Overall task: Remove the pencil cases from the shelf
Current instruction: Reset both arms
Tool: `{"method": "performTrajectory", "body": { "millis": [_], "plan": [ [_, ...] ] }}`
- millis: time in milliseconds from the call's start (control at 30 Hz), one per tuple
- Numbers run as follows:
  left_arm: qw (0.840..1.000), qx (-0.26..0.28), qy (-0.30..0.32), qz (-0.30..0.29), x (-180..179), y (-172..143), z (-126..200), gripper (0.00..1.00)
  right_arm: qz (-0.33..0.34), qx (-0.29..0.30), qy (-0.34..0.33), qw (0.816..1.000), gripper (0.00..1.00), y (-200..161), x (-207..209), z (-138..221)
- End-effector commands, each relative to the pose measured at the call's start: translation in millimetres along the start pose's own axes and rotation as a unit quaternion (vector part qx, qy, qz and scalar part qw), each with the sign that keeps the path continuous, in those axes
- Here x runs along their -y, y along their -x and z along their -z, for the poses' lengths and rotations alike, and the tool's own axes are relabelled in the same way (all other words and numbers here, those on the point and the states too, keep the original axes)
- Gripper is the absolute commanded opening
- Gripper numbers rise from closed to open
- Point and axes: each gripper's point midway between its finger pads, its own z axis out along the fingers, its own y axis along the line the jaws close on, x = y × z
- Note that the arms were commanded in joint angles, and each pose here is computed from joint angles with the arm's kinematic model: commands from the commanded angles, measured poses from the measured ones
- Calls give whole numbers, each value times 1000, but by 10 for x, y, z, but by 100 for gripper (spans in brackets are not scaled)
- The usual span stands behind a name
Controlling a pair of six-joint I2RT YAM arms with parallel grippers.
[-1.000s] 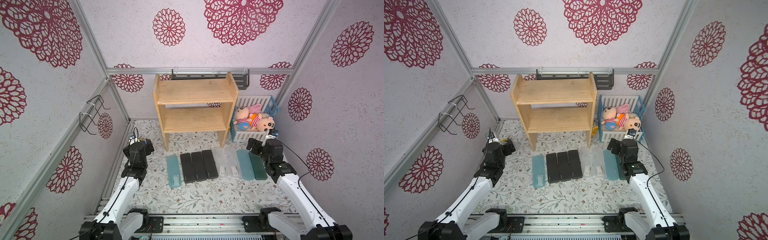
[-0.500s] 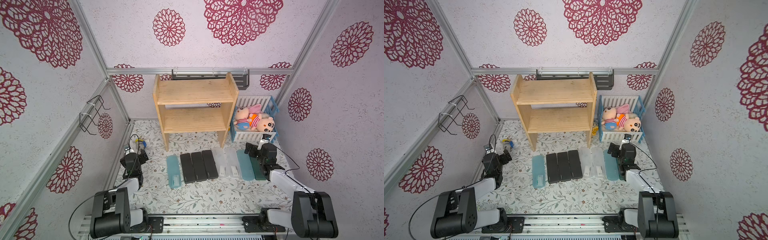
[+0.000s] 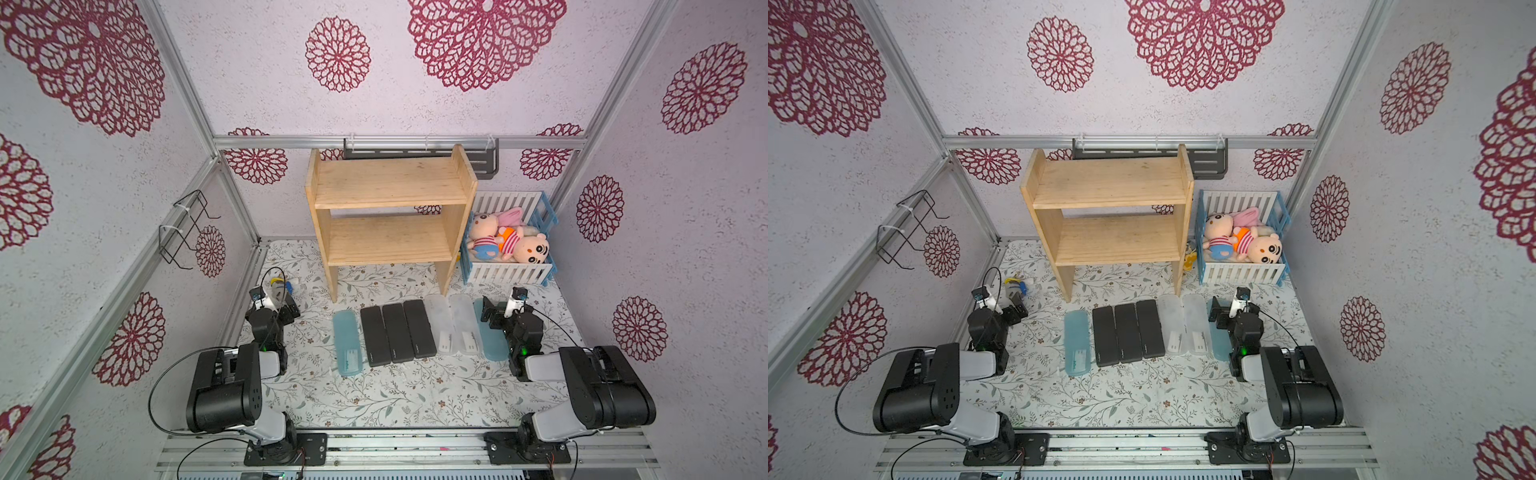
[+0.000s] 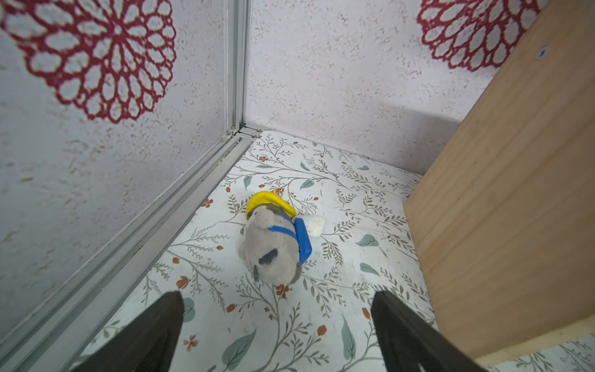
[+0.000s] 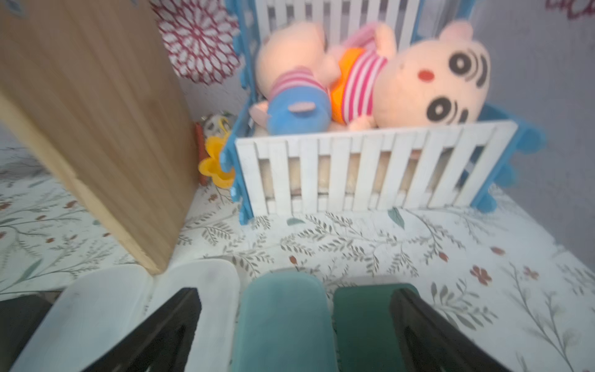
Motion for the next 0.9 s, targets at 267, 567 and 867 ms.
{"method": "performTrajectory", "body": {
  "millis": [267,567,867],
  "plan": [
    [998,-22,-26,-43,215,25,-120,97,22,85,-19,996,99,352,1,82],
    [998,-20,-21,-50,225,25,-125,97,21,84,-18,996,99,346,1,84],
    [998,-20,-21,-50,227,28,-124,97,22,84,-19,996,99,347,3,82]
  ]
}}
